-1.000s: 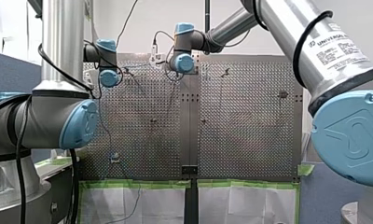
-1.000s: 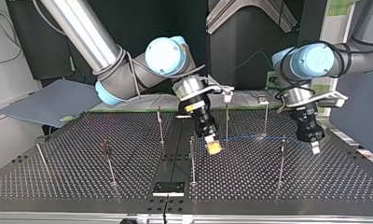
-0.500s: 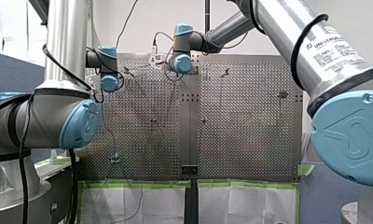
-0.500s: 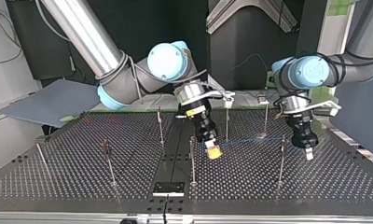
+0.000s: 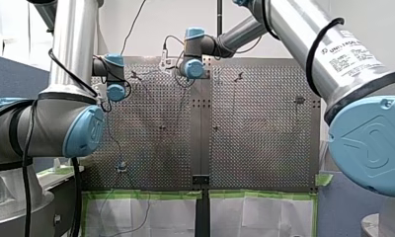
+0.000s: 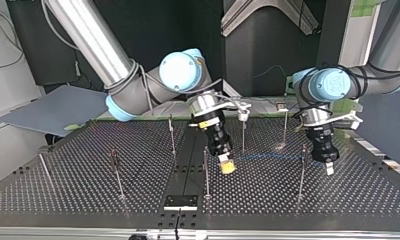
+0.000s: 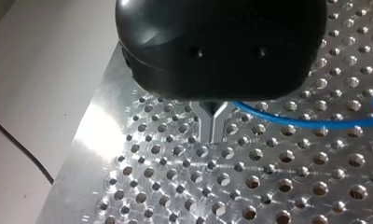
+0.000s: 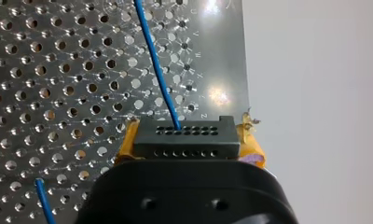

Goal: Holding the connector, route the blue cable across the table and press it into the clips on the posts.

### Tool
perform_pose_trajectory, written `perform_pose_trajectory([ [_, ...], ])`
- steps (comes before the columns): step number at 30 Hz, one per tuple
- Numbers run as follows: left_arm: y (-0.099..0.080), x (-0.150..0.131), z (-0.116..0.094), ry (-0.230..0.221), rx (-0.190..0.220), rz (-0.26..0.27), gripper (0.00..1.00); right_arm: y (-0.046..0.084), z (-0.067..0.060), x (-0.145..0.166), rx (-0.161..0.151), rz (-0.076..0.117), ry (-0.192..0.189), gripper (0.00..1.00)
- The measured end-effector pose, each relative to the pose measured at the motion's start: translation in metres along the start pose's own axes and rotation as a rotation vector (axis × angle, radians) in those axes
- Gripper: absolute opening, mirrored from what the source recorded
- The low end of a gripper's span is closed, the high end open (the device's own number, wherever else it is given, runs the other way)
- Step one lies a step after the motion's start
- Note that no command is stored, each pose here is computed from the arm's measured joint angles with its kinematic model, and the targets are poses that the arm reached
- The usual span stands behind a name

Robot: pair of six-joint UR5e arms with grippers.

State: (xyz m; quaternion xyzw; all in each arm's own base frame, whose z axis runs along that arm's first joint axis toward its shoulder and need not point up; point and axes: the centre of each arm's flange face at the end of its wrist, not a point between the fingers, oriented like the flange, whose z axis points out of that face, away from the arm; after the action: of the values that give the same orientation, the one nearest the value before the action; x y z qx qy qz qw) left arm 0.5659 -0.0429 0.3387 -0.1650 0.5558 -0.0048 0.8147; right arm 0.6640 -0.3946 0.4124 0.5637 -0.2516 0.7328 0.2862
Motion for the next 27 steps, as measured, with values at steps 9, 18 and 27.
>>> perform_pose_trajectory([
  [9,0.003,-0.001,0.001,-0.005,-0.008,-0.001,0.0,-0.008,0.005,-0.016,0.009,0.001,-0.013,0.0],
  [18,0.011,-0.006,0.008,-0.029,-0.025,-0.009,0.0,-0.009,0.016,-0.034,0.008,0.0,-0.042,0.0],
  [27,0.019,-0.008,0.012,-0.037,-0.023,-0.007,0.0,-0.009,0.026,-0.06,0.005,-0.003,-0.097,0.0],
])
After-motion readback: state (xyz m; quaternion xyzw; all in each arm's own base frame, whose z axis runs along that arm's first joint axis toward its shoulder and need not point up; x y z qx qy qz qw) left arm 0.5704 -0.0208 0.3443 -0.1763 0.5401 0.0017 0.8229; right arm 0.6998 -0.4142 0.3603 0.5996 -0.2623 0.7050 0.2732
